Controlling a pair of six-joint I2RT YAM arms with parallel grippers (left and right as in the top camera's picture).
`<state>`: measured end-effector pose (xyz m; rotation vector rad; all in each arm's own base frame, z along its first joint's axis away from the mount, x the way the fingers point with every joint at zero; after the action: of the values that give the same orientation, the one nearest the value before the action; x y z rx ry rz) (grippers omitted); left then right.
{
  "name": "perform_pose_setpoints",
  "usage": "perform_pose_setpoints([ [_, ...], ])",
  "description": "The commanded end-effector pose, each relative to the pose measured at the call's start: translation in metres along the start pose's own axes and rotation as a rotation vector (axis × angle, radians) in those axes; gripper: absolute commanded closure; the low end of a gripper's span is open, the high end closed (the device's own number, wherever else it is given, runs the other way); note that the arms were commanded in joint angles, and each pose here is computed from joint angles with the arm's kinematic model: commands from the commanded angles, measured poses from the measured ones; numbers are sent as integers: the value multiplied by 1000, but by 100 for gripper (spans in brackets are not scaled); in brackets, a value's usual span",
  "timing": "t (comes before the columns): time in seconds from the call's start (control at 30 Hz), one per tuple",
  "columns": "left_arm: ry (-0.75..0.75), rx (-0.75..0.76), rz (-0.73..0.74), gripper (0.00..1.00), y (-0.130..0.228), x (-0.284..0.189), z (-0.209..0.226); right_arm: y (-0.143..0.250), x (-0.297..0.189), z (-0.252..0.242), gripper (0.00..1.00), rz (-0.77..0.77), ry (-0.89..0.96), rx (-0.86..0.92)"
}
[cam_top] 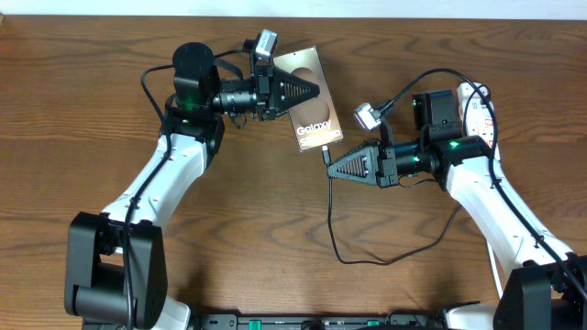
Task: Plug charger to phone and switch on socket
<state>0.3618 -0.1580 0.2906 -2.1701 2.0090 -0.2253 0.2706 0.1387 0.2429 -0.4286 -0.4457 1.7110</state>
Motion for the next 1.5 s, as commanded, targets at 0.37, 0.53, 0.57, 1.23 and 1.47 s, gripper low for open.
perform_pose_setpoints([
  [0.37,15,35,14,93,2,0,-11,-1,-1,-2,99,-5,34,29],
  [0.53,15,35,14,93,2,0,-11,-1,-1,-2,99,-4,33,29],
  [0.57,15,35,14,93,2,0,-11,-1,-1,-2,99,-4,33,27],
  [1.23,15,56,15,93,2,0,-11,-4,-1,-2,99,-7,32,36],
  [1.47,15,66,15,92,2,0,-11,-6,-1,-1,99,-9,33,54],
])
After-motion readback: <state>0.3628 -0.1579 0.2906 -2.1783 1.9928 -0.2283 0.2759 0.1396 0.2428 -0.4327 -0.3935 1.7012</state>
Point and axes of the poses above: each gripper's point midway between its finger pads, its own x axis out along the fingers, its own z axis along the line the jaws close on, y = z × x, the point moved 9 cm from there along -x, back along the fingers, and after that the axes turned 1 degree about -x, right-handed, at the moved point
